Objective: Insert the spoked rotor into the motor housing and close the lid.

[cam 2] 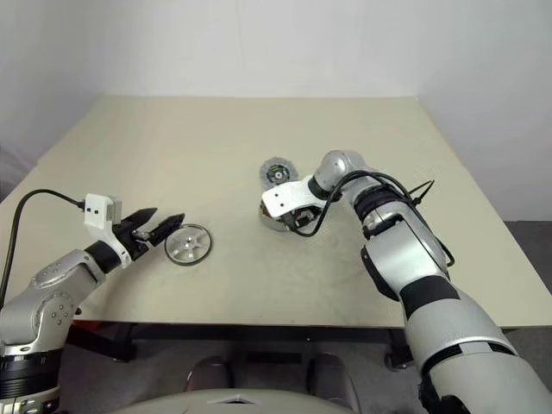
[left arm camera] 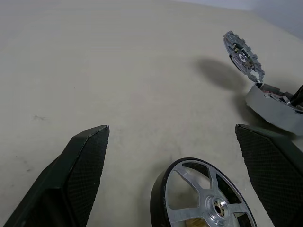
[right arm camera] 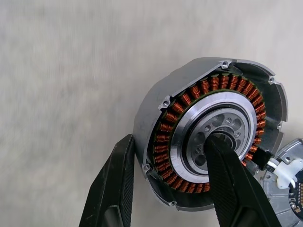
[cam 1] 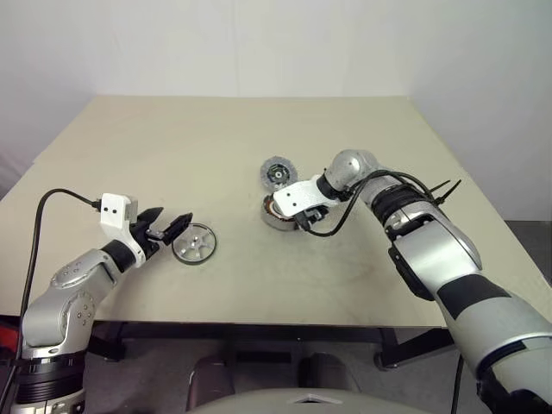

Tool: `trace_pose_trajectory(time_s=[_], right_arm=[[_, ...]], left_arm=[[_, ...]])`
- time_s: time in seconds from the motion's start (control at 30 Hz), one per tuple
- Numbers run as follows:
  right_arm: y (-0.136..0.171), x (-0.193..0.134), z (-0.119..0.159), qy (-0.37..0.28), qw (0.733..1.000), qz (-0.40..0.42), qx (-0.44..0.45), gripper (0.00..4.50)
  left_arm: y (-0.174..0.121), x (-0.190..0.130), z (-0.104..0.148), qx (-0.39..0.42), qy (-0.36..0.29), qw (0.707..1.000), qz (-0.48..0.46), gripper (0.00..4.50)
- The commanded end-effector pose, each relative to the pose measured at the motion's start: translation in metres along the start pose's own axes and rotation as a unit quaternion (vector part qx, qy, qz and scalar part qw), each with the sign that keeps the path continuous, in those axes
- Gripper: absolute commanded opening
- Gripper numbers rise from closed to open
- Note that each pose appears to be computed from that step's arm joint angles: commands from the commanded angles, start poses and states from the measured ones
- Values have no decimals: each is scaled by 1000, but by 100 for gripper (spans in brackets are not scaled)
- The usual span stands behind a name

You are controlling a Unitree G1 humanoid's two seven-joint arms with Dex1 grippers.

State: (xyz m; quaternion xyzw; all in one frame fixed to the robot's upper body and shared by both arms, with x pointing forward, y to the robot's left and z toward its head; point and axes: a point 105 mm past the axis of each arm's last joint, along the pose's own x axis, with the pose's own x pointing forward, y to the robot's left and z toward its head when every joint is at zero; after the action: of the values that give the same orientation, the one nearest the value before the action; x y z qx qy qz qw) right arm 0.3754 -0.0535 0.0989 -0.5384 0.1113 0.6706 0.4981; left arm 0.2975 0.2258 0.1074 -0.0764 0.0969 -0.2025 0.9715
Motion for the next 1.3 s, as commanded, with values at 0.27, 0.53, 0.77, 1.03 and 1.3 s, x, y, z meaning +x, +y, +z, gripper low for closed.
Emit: trace_pose_trajectory(time_s=[0.27,0.53,0.77,1.03,1.3], right_arm=[[-17,-1,33,-58,997,-55,-24,205],[-14,8,41,-72,995,-67,-14,205],[-12,8,44,-74,995,-68,-12,205],[-5,7,46,-78,996,-40,-23,307],[-11,5,46,-76,995,-62,-31,448]], left_arm=[[0,0,17,19,-18,1000,-6,450],[0,3,19,21,-17,1000,-9,450],[2,5,20,22,-17,1000,-10,450],[3,5,21,22,-19,1000,-9,450],[5,5,21,23,-20,1000,-6,450]])
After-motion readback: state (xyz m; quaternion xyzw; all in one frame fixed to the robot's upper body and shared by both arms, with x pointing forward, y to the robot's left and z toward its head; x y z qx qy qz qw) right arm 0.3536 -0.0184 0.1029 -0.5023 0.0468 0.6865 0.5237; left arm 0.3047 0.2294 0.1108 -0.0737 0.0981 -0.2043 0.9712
